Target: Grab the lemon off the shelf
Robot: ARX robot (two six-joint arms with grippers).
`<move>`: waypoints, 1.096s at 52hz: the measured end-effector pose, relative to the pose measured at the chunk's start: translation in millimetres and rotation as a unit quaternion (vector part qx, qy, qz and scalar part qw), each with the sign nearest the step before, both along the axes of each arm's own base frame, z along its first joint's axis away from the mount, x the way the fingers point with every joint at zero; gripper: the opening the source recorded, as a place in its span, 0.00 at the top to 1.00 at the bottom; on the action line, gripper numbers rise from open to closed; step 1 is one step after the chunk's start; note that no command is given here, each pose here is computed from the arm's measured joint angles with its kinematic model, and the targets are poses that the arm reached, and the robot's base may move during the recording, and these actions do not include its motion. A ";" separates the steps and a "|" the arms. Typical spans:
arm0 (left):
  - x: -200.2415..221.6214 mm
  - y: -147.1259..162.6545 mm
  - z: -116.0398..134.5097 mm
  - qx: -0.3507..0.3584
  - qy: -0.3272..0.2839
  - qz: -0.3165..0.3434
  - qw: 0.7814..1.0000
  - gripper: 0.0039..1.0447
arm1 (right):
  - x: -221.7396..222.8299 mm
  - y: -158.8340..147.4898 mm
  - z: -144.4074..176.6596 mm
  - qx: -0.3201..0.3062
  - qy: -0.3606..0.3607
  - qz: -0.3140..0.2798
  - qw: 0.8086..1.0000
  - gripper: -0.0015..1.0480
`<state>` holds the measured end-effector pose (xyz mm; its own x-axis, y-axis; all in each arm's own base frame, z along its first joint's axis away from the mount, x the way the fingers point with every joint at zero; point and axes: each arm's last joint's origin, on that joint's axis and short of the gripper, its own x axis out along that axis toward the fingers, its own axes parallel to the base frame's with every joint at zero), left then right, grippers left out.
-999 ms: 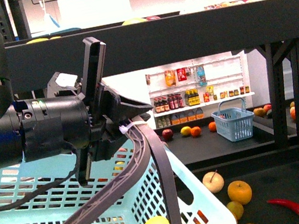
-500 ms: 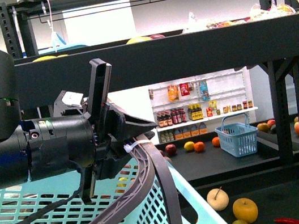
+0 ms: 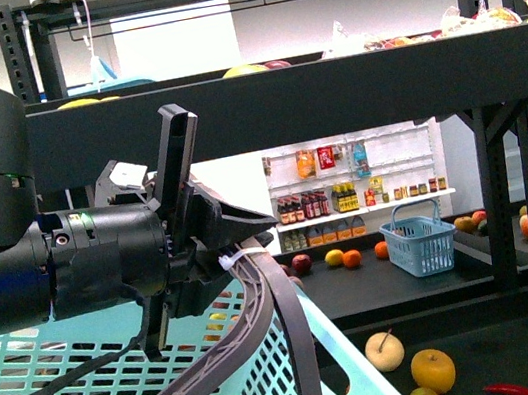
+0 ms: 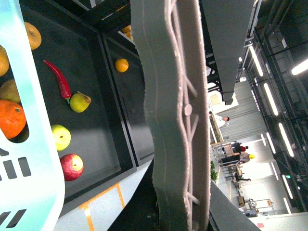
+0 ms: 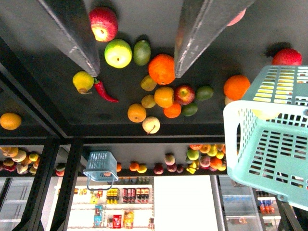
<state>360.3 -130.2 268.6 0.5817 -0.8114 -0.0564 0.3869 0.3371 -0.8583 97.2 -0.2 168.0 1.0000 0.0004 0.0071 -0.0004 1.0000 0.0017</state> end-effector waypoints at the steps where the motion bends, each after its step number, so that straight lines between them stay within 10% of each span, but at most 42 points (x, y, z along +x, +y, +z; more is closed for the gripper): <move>1: 0.0 0.0 0.0 0.000 0.000 0.000 1.000 0.91 | 0.0 0.0 0.0 0.000 0.000 0.000 1.000 0.48; 11: 2.8 0.8 1.8 -0.011 0.002 0.073 0.997 0.91 | 0.0 0.0 0.0 0.000 0.000 0.000 1.000 0.06; 32: 26.9 80.4 20.8 -0.166 -0.053 0.291 0.941 0.91 | 0.0 0.0 0.0 0.000 0.000 0.000 1.000 0.07; 57: 13.7 253.0 3.2 -0.256 -0.103 0.463 0.842 0.91 | 0.0 0.0 0.0 0.000 0.000 0.000 1.000 0.07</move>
